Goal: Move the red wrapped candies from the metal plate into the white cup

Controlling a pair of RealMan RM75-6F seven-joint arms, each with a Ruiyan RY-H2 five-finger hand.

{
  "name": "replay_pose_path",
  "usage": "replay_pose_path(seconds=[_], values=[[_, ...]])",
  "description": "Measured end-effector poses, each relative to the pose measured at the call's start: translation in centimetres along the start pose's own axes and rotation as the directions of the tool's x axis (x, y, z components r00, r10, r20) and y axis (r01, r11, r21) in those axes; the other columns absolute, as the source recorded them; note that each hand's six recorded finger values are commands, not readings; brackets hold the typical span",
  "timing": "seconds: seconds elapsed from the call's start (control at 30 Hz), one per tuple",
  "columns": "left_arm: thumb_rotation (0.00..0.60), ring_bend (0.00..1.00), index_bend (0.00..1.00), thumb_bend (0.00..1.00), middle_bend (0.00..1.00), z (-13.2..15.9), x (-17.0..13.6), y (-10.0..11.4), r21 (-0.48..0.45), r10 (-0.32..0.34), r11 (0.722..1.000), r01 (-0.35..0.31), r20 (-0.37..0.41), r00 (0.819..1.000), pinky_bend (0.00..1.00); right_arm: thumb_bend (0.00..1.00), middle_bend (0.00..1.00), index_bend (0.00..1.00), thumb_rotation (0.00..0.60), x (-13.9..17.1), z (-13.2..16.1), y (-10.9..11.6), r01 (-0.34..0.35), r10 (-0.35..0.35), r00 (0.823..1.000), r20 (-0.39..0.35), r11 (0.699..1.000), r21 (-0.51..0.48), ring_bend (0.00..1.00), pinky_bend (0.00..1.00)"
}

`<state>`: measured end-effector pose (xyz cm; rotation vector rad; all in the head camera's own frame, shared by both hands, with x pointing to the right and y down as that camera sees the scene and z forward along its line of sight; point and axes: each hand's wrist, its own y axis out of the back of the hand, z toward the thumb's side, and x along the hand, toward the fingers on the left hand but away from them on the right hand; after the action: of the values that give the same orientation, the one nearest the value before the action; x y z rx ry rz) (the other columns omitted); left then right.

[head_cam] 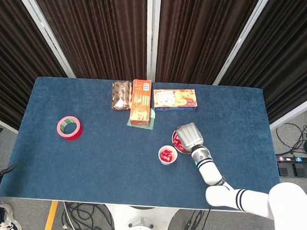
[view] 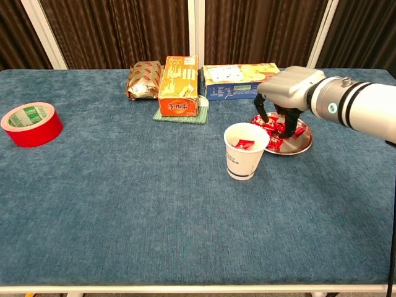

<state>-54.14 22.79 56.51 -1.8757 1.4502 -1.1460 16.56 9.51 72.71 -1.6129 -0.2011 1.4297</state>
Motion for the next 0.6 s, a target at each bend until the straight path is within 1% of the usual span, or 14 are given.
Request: replay_pose_path(seconds=[0.17, 0.37, 0.6], values=[[0.600, 0.03, 0.13, 0.14, 0.08, 0.1, 0.1, -0.1, -0.005, 0.002, 1.000, -0.002, 0.005, 1.000, 0.11, 0.13, 1.00, 0.46, 0.600, 0.4, 0.1, 0.1, 0.000, 0.000, 1.000, 0.000, 1.000, -0.018, 1.00, 1.00], [0.600, 0.03, 0.13, 0.14, 0.08, 0.0, -0.1, -0.2, -0.002, -0.003, 1.000, 0.003, 0.005, 1.000, 0.11, 0.13, 1.00, 0.46, 0.600, 0.1, 1.1, -1.0, -0.017, 0.017, 1.000, -0.008, 1.000, -0.026, 1.00, 1.00], [0.600, 0.03, 0.13, 0.14, 0.08, -0.3, 0.0, -0.1, -0.003, -0.003, 1.000, 0.003, -0.002, 1.000, 0.11, 0.13, 1.00, 0.46, 0.600, -0.6, 1.7, -2.1, -0.020, 0.019, 1.000, -0.010, 1.000, -0.023, 1.00, 1.00]])
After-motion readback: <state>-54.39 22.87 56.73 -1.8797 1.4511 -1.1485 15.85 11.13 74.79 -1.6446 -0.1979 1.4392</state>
